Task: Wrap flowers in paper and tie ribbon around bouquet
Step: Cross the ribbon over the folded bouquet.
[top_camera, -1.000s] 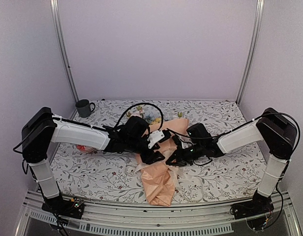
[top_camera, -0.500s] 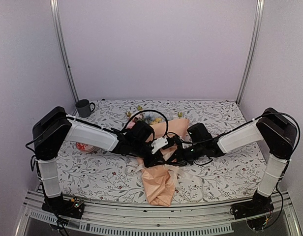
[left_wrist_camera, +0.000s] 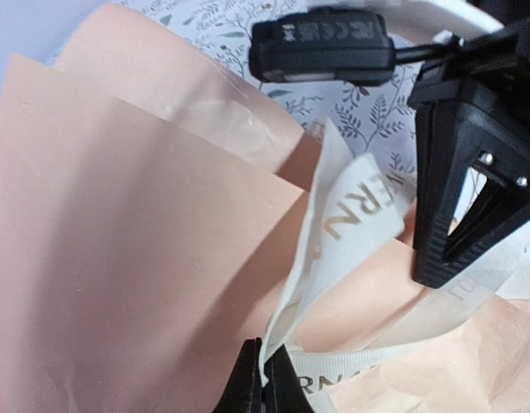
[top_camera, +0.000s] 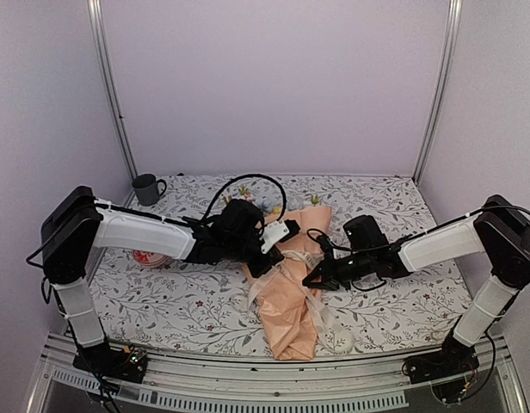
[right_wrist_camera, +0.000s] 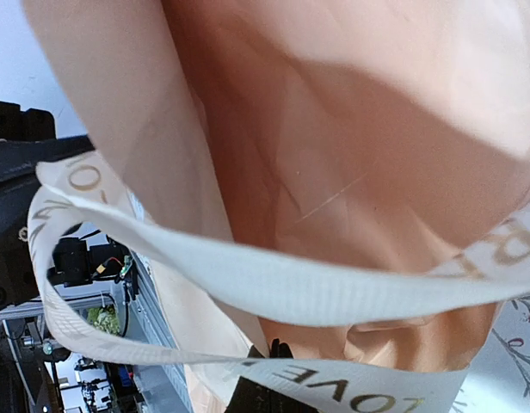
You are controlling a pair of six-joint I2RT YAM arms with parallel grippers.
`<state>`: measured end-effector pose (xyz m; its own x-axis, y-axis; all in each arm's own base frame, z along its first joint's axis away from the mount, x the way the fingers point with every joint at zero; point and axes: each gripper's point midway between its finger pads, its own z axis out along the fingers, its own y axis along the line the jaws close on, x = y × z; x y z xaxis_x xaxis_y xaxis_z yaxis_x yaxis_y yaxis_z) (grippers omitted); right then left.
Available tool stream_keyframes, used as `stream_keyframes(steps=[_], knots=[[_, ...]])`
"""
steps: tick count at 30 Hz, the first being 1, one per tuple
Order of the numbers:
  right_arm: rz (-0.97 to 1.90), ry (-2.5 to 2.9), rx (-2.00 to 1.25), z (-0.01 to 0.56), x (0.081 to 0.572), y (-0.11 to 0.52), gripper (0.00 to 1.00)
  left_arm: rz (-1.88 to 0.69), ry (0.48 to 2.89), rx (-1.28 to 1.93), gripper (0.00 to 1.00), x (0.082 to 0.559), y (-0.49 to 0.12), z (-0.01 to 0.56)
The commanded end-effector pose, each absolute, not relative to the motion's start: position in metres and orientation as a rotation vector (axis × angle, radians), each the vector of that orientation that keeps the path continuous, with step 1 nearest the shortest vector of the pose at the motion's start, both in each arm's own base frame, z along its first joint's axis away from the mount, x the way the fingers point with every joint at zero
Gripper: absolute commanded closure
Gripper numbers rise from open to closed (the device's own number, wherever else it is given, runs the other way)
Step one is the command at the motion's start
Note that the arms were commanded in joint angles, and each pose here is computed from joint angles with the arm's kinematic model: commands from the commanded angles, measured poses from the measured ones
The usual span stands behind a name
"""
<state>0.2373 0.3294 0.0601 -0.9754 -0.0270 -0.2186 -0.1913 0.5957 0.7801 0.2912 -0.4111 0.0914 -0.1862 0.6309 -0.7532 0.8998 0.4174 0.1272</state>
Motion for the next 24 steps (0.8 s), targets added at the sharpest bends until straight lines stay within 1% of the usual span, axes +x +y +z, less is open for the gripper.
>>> stream_keyframes(steps=[1, 4, 8, 15, 16, 19, 21, 24], knots=[[1.326, 2.589, -0.161, 0.079, 0.240, 0.325, 1.00, -0.340, 1.832, 1.206, 1.00, 0.302, -0.406, 0.128], [1.277, 2.592, -0.097, 0.077, 0.244, 0.313, 1.00, -0.261, 1.746, 1.194, 1.00, 0.295, -0.410, 0.152], [1.251, 2.633, 0.011, 0.056, 0.245, 0.294, 1.00, -0.112, 1.643, 1.144, 1.00, 0.293, -0.407, 0.180], [1.268, 2.680, 0.030, 0.034, 0.238, 0.293, 1.00, 0.283, 1.543, 0.997, 1.00, 0.317, -0.376, 0.202], [1.267, 2.685, 0.035, 0.031, 0.238, 0.293, 1.00, 0.293, 1.545, 1.013, 1.00, 0.319, -0.375, 0.197], [1.271, 2.688, 0.041, 0.029, 0.238, 0.294, 1.00, 0.231, 1.586, 1.092, 1.00, 0.317, -0.381, 0.159], [1.271, 2.684, 0.051, 0.031, 0.238, 0.293, 1.00, 0.258, 1.634, 1.105, 1.00, 0.318, -0.381, 0.135], [1.263, 2.659, 0.076, 0.037, 0.239, 0.289, 1.00, 0.273, 1.686, 1.102, 1.00, 0.320, -0.387, 0.119]])
